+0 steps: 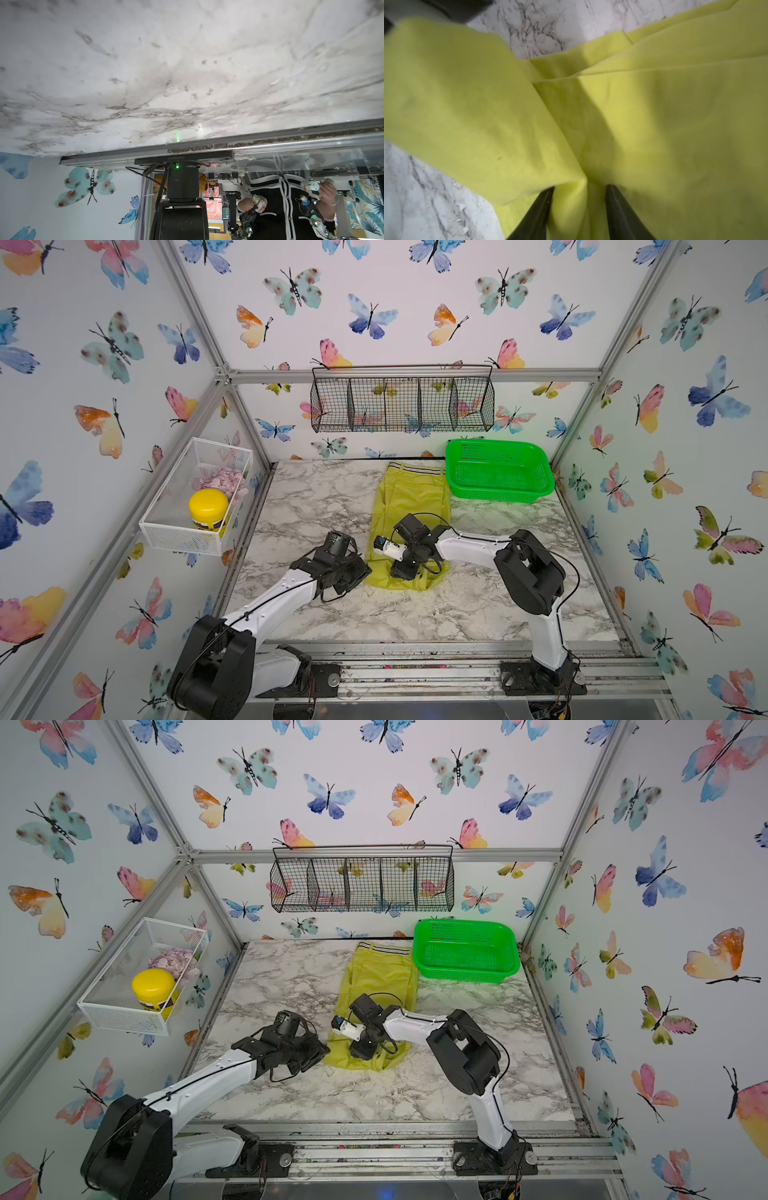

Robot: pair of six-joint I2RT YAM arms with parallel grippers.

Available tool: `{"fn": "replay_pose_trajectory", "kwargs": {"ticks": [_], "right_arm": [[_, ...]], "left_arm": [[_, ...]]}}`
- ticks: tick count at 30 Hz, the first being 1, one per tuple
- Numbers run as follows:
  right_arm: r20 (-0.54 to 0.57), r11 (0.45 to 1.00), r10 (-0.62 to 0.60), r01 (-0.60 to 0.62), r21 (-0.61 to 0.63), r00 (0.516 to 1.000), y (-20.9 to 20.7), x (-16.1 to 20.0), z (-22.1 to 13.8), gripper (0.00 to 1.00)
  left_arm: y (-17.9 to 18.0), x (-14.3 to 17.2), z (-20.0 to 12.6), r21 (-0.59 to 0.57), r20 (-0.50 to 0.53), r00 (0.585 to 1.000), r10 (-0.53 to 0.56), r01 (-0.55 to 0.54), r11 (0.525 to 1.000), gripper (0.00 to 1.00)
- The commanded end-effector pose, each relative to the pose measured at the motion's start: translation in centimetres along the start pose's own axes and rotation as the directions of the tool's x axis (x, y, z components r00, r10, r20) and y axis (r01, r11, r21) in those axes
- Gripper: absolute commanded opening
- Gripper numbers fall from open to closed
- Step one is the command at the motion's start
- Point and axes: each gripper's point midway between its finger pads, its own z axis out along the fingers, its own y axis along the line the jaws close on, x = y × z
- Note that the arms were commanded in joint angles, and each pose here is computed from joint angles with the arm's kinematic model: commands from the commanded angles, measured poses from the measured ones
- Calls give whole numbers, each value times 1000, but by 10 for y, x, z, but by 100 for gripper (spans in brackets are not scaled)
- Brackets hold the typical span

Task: Roll up the long pants
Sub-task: Roll the long pant at the center of the board.

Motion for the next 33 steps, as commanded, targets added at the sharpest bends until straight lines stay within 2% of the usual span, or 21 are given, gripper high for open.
{"fn": "replay_pose_trajectory", "kwargs": {"ticks": [1,7,10,12,14,16,21,26,30,31,33], "right_arm": [[-127,998,47,-43,36,991,-14,41,26,45],[-138,998,59,-55,36,989,-16,44,28,46],[-145,997,70,-64,45,987,-17,45,27,51],[-150,995,81,-72,61,985,-19,46,25,54],[-151,994,91,-80,78,984,-21,45,20,57],[-140,992,103,-91,90,985,-22,42,11,59],[-113,973,153,-130,189,982,-30,42,-21,64],[-113,903,226,-165,396,968,-53,69,-69,71],[-65,841,260,-193,505,963,-65,75,-105,73],[-48,816,265,-197,543,963,-70,75,-114,73],[-8,732,281,-209,648,960,-85,76,-136,75]], "left_arm": [[-17,-11,-1,8,57,996,68,-68,998,0],[-16,-15,19,-56,35,994,106,-104,993,0],[-14,-19,31,-126,28,990,140,-135,983,0],[-4,-21,41,-219,5,988,151,-146,965,0],[15,-21,52,-348,-46,988,150,-156,924,0],[26,-17,62,-419,-90,984,151,-176,891,0],[43,-9,74,-472,-124,984,127,-171,865,0],[51,-8,74,-496,-133,981,139,-187,848,0],[56,-5,80,-506,-158,977,141,-203,838,0],[57,-4,81,-507,-165,977,137,-203,838,0],[58,-3,83,-507,-170,976,136,-205,837,0]]}}
